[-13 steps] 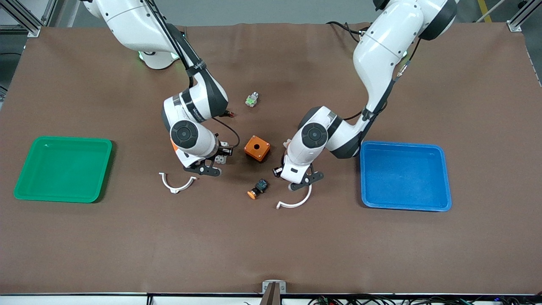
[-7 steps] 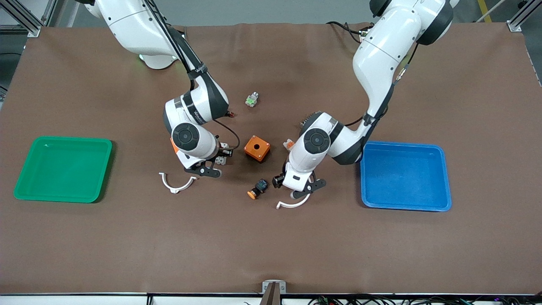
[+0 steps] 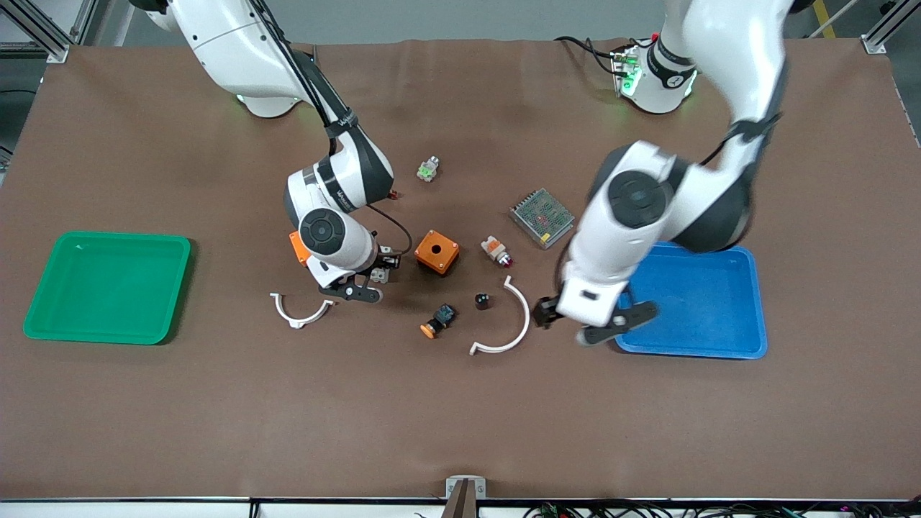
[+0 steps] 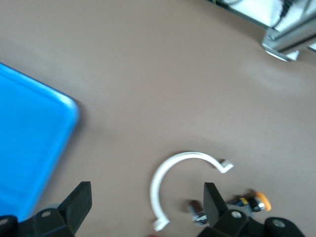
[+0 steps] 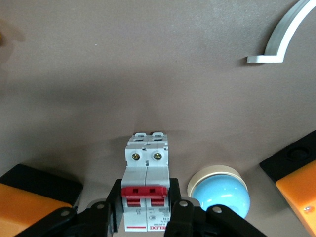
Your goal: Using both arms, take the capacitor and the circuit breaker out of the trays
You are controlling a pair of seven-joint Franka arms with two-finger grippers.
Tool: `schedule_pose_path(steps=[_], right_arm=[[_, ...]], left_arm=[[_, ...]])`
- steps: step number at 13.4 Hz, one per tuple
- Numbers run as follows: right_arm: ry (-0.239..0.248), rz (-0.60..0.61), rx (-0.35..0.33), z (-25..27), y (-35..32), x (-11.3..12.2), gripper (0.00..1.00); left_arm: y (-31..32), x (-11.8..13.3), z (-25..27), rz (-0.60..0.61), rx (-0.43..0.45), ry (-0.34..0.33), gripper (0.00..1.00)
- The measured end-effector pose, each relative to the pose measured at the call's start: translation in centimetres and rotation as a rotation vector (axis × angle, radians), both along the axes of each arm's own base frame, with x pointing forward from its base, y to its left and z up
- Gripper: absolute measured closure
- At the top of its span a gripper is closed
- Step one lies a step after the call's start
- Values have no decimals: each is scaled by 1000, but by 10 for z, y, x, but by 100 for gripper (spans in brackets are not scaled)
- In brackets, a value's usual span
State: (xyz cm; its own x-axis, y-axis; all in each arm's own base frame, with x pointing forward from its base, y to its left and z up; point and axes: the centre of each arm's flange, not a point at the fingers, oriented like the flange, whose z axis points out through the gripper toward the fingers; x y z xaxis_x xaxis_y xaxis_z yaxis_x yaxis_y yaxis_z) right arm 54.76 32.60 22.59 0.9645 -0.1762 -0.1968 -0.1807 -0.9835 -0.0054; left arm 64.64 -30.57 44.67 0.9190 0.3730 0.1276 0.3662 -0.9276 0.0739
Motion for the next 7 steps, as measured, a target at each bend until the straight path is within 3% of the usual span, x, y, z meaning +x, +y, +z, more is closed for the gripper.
schedule_pose_path(steps=[2, 4, 7], right_arm=[[0, -1, -1, 0, 0, 0, 56], [9, -18, -7, 1, 0, -1, 36], [69, -24, -27, 34, -1, -2, 5]], left_arm=[[61, -1, 57, -48, 46, 7, 0], [115, -8, 102, -120, 84, 13, 0], [172, -26, 150, -210, 126, 28, 0]])
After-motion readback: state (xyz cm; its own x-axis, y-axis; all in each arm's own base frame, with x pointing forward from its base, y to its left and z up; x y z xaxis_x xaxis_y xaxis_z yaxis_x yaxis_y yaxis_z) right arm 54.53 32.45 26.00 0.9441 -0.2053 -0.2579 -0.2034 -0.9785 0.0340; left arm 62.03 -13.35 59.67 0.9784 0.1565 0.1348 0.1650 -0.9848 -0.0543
